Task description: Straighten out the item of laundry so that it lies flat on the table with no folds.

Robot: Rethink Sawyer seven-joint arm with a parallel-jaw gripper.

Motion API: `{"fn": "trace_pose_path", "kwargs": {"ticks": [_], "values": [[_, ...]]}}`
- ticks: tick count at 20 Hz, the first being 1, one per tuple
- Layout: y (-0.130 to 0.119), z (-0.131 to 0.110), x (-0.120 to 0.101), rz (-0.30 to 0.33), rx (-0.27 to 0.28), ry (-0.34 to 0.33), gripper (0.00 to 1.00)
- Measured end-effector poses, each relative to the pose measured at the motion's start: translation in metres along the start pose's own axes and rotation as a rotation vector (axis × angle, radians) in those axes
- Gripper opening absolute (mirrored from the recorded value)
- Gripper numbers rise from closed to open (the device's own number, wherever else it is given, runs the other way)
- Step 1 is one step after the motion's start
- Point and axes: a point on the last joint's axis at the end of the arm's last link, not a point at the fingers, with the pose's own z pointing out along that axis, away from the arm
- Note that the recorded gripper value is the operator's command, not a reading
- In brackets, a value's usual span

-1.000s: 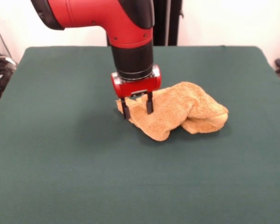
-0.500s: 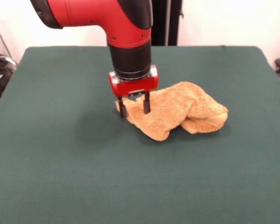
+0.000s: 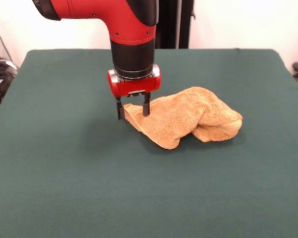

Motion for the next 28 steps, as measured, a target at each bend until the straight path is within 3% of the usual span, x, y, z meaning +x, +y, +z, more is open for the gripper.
{"fn": "trace_pose_path", "kwargs": {"ticks": [7, 13, 16, 28], "values": [[-0.005, 0.000, -0.004, -0.004, 0.024, 0.007, 1.00], [-0.004, 0.024, -0.010, 0.004, 0.014, 0.015, 1.00], [-0.004, 0.024, -0.014, 0.004, 0.016, 0.021, 1.00], [0.006, 0.024, -0.031, -0.045, 0.094, 0.161, 1.00]]}}
